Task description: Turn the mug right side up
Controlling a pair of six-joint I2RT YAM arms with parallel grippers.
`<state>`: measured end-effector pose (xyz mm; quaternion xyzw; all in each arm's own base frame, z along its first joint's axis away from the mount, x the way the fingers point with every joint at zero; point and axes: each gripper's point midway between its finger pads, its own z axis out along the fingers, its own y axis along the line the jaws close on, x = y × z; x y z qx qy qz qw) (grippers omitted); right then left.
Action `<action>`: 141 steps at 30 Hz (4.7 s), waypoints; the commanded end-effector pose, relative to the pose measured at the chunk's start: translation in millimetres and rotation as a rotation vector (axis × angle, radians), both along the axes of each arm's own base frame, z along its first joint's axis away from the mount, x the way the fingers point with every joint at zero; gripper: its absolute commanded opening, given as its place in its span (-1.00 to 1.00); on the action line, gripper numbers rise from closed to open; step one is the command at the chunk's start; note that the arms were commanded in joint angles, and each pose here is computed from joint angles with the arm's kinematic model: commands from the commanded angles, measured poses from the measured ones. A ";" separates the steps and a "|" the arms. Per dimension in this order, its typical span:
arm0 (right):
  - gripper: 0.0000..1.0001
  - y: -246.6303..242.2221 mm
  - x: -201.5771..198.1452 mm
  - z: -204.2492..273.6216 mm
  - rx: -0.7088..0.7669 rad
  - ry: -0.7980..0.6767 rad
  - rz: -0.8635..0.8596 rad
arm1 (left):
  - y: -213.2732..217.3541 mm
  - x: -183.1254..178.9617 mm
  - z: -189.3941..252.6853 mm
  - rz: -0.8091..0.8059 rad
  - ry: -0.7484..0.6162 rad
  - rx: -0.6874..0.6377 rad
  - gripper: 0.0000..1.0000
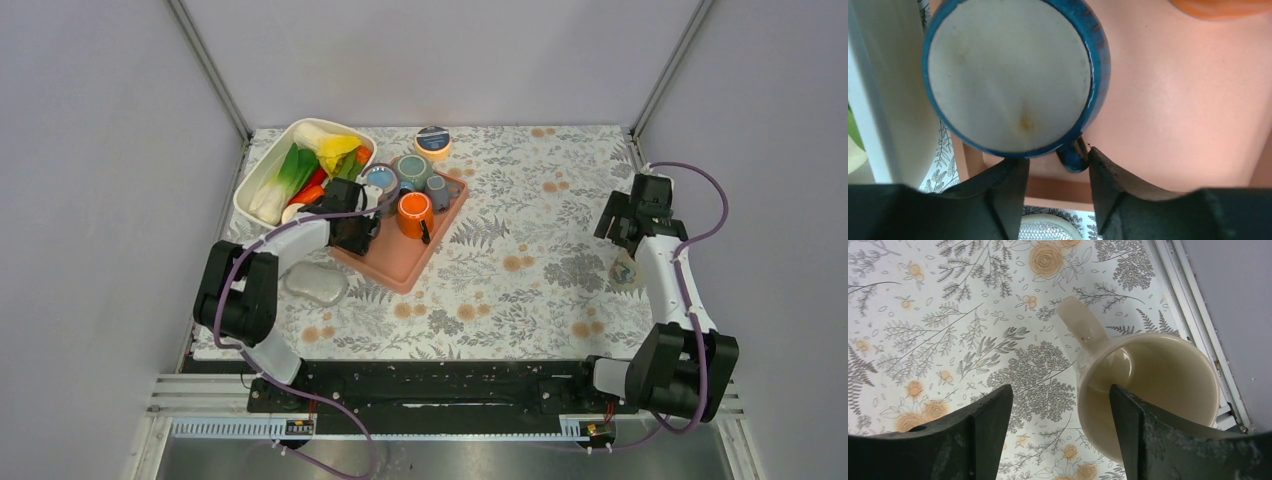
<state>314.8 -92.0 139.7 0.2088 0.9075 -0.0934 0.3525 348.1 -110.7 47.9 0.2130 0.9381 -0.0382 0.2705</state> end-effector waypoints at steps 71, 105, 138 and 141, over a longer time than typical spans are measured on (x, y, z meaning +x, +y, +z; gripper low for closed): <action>0.52 440.2 -109.0 286.9 1.155 -1.018 1.343 | -143.0 -150.0 268.6 -0.689 0.018 -0.972 -1.00; -1.00 330.0 -131.4 -44.9 0.032 0.327 1.033 | -38.6 -58.9 143.7 -0.462 -0.169 -0.220 0.96; 0.79 319.3 -121.0 -2.5 0.250 0.029 1.037 | -134.8 -57.8 112.8 -1.571 -0.434 0.187 0.94; 0.79 292.9 -107.6 -2.1 0.276 0.000 0.944 | -148.9 -35.8 105.7 -1.650 -0.424 0.319 0.94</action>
